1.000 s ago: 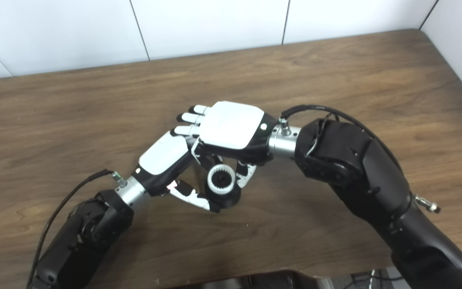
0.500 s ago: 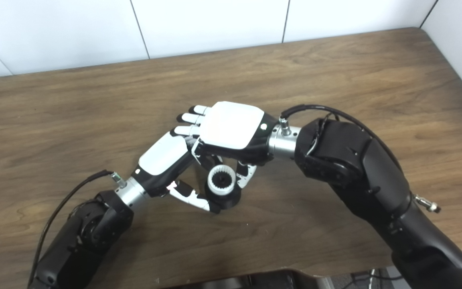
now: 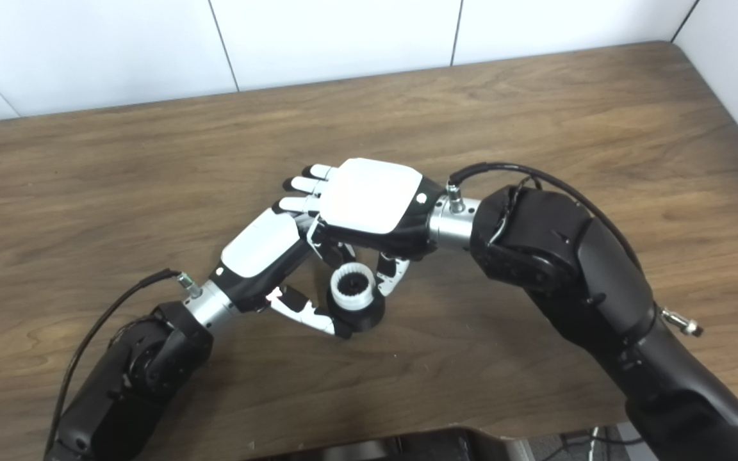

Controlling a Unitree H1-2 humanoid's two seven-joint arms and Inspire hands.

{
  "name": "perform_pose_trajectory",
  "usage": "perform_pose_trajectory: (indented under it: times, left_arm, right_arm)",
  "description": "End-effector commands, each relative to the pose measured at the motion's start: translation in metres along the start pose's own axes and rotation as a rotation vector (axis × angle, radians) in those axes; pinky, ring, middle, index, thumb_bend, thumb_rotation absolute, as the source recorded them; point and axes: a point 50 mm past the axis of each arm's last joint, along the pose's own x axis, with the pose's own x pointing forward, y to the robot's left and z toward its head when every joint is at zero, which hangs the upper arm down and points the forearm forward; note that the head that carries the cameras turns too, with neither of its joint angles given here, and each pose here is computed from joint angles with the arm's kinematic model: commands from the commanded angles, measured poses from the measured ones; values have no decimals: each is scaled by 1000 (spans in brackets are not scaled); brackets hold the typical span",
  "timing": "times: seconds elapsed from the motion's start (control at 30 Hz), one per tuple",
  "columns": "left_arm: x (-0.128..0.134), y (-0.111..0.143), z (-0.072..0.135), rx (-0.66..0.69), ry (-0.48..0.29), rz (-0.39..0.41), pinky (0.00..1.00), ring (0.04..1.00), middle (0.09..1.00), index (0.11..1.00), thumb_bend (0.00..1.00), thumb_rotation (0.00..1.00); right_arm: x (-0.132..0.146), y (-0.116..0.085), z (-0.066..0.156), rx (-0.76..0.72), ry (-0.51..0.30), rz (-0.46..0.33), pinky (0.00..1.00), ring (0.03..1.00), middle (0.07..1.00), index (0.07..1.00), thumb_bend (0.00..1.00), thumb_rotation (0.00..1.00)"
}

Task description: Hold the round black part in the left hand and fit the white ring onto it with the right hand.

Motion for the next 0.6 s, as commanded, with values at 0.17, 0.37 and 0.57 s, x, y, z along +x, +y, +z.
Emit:
perform_pose_trajectory:
  times: [0.17,0.37,0.57]
  left_arm:
    - [-1,10,0,43,-24,5,1000,854,821,477,512,48]
    - [-1,10,-1,48,-27,7,1000,851,820,477,512,49]
    - [-1,10,-2,46,-24,9,1000,853,817,477,512,49]
  right_arm:
    - [-3,-2,-5,-19,27,14,1000,1000,945,482,517,135]
    - [-3,-4,-5,-25,30,11,1000,1000,945,482,518,134]
    - [-6,-7,-7,-34,40,10,1000,1000,949,482,519,134]
